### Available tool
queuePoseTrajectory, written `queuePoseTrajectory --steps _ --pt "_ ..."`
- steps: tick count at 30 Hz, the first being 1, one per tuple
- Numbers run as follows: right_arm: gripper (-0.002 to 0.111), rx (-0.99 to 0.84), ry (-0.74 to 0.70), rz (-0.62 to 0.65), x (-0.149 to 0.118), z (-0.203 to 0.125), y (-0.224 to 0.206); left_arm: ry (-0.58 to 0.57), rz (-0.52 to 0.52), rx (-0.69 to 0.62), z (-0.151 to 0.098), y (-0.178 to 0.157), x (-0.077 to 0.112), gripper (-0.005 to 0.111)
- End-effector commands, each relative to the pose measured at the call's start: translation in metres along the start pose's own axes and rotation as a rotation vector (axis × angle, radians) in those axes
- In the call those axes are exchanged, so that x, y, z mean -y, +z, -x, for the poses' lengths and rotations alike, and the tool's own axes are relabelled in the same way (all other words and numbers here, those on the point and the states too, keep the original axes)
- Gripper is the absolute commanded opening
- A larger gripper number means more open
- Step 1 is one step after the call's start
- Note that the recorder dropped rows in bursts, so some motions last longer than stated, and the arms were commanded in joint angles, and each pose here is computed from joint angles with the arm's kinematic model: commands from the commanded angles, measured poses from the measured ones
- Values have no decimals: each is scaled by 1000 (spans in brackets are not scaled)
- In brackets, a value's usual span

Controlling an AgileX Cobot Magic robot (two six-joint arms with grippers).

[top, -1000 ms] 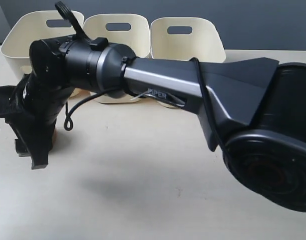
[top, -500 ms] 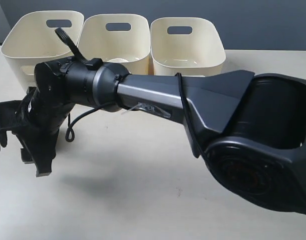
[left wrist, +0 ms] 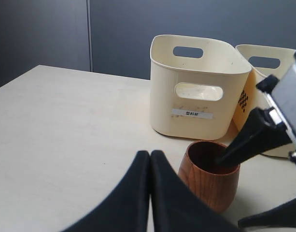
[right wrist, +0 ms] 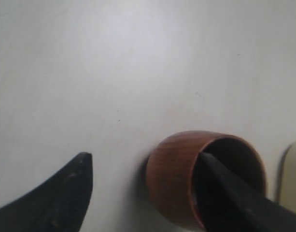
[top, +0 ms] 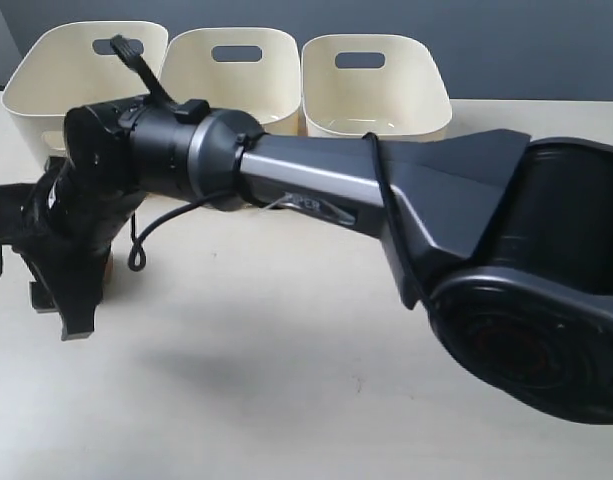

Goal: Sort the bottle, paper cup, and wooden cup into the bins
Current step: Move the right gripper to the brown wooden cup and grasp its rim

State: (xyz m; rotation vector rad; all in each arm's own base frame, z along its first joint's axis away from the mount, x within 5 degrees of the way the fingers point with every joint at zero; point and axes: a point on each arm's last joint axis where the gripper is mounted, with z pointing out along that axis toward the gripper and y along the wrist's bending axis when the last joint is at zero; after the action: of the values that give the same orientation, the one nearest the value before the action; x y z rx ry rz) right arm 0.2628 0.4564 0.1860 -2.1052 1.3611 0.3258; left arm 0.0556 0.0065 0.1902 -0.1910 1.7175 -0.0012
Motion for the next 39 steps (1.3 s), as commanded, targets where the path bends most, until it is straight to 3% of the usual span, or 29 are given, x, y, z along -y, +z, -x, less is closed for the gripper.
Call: queuePoseTrajectory --steps 1,9,28,30,34,39 --pt "59 29 -11 -43 7 9 -18 2 -4 13 2 -1 0 0" --pt "59 30 27 -109 19 -10 -2 2 -4 13 2 -1 0 0" --pt "54 -24 37 -47 6 -31 34 2 -4 13 2 -1 0 0" --pt "44 -24 39 -47 6 -31 34 2 -4 13 2 -1 0 0" --pt "-2 -32 37 -32 5 -31 34 2 -4 13 2 -1 0 0" --pt "0 -47 24 -31 5 -33 34 2 -4 13 2 -1 0 0"
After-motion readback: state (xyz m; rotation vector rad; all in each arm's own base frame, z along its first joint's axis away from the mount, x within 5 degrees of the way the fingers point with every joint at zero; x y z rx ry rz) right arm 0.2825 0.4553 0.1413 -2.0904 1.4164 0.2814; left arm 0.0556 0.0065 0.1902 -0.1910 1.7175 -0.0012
